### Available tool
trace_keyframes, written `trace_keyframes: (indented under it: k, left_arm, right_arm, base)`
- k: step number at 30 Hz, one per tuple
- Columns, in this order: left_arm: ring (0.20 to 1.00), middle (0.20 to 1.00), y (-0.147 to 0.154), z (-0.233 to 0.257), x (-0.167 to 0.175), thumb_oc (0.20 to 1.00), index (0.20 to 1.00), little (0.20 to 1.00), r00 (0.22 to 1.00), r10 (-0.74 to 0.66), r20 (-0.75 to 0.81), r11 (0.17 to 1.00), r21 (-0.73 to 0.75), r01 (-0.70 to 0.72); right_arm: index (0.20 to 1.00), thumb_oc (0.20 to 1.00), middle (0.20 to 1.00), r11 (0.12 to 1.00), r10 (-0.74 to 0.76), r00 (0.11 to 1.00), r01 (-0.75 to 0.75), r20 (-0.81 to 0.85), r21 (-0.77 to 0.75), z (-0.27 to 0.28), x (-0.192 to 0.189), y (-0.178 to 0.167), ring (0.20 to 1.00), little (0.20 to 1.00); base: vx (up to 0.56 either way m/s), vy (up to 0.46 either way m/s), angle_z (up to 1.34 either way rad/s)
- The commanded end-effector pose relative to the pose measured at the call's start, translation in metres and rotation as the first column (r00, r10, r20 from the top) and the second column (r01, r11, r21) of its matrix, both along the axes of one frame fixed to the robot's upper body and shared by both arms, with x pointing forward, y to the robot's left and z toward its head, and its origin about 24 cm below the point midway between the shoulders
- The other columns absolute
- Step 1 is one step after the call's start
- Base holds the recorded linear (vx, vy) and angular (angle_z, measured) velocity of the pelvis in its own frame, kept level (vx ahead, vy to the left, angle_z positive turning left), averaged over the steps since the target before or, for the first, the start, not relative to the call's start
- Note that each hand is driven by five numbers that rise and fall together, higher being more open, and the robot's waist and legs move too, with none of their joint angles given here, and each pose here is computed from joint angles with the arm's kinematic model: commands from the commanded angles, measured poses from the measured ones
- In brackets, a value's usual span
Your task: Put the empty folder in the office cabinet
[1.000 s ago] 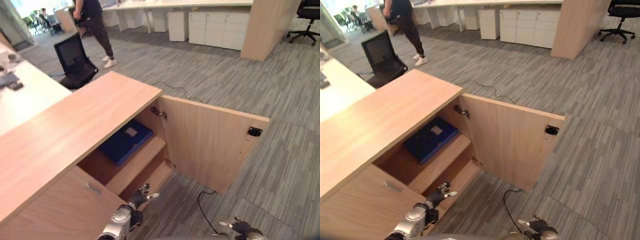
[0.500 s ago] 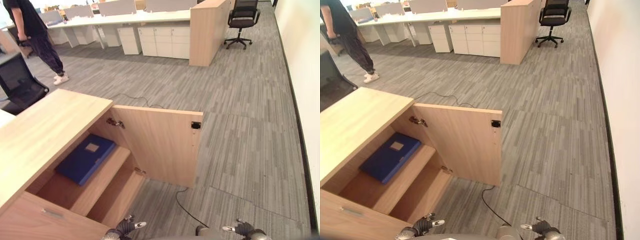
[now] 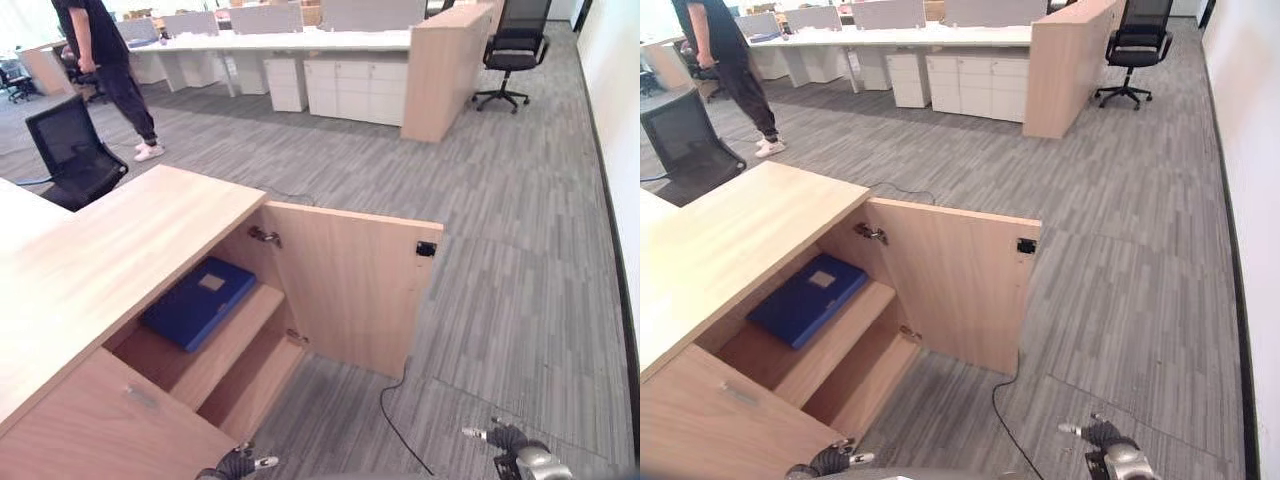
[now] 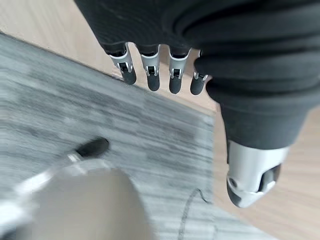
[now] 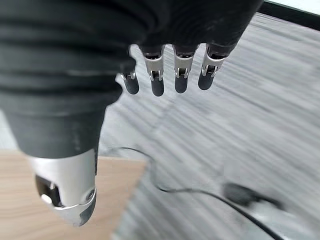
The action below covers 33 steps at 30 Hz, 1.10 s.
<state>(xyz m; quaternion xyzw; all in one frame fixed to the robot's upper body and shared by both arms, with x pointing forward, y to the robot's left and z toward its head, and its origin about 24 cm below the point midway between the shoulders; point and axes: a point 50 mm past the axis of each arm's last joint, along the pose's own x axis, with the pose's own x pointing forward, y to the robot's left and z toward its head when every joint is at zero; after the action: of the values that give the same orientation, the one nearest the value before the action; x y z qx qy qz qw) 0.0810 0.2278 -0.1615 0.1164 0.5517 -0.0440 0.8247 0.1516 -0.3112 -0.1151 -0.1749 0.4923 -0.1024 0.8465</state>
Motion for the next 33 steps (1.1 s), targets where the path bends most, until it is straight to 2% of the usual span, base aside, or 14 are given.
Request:
trace_keyframes:
  k: [1,4,6,10,13,17,22,33]
  left_arm:
    - [1.000,1.000,0.011,0.006,0.015,1.000,1.000,1.000,0.999,-0.008,0.052,1.000,0.030,0.007]
    - [1.000,1.000,0.013,0.006,0.012,1.000,1.000,1.000,0.999,-0.035,0.040,0.999,0.036,0.033]
    - [1.000,1.000,0.013,0.006,0.011,1.000,1.000,1.000,0.999,-0.035,0.038,0.999,0.035,0.034]
    - [1.000,1.000,0.012,0.006,0.008,1.000,1.000,1.000,0.999,-0.037,0.034,0.999,0.027,0.036]
    - [1.000,1.000,0.012,0.006,0.007,1.000,1.000,1.000,0.999,-0.028,0.037,0.999,0.022,0.027]
    - [1.000,1.000,0.010,0.007,0.011,1.000,1.000,1.000,0.998,-0.026,0.054,1.000,0.008,0.025]
    - [1.000,1.000,0.010,0.007,0.013,1.000,1.000,1.000,0.998,-0.036,0.053,0.999,0.010,0.035]
    - [1.000,1.000,-0.006,0.008,0.023,1.000,1.000,1.000,0.993,-0.081,0.089,0.996,-0.021,0.083]
  right_arm:
    - [1.000,1.000,1.000,0.999,-0.012,0.991,0.016,0.136,-0.031,0.024,0.037,-0.012,1.000,1.000]
    - [1.000,1.000,1.000,0.996,0.024,0.978,-0.005,0.207,-0.092,0.051,0.069,-0.024,1.000,1.000]
    - [1.000,1.000,1.000,0.994,0.032,0.974,-0.008,0.223,-0.106,0.057,0.075,-0.027,1.000,1.000]
    - [1.000,1.000,1.000,0.984,0.094,0.946,-0.041,0.310,-0.175,0.090,0.114,-0.028,1.000,1.000]
    - [1.000,1.000,1.000,0.982,0.099,0.931,-0.036,0.351,-0.184,0.102,0.127,-0.027,1.000,1.000]
    - [1.000,1.000,1.000,0.975,0.102,0.854,0.017,0.509,-0.224,0.160,0.166,-0.036,1.000,1.000]
    - [1.000,1.000,1.000,0.973,0.101,0.812,0.039,0.575,-0.226,0.185,0.182,-0.034,1.000,1.000]
    - [1.000,1.000,1.000,0.975,0.093,0.811,0.042,0.577,-0.217,0.193,0.192,-0.028,1.000,1.000]
  base:
    - [0.01,0.049,0.15]
    - [0.01,0.044,0.13]
    - [0.01,0.029,0.16]
    - [0.01,0.038,0.14]
    - [0.01,0.019,0.11]
    - [0.00,0.028,0.36]
    - [0.01,0.005,0.44]
    - [0.00,0.003,0.11]
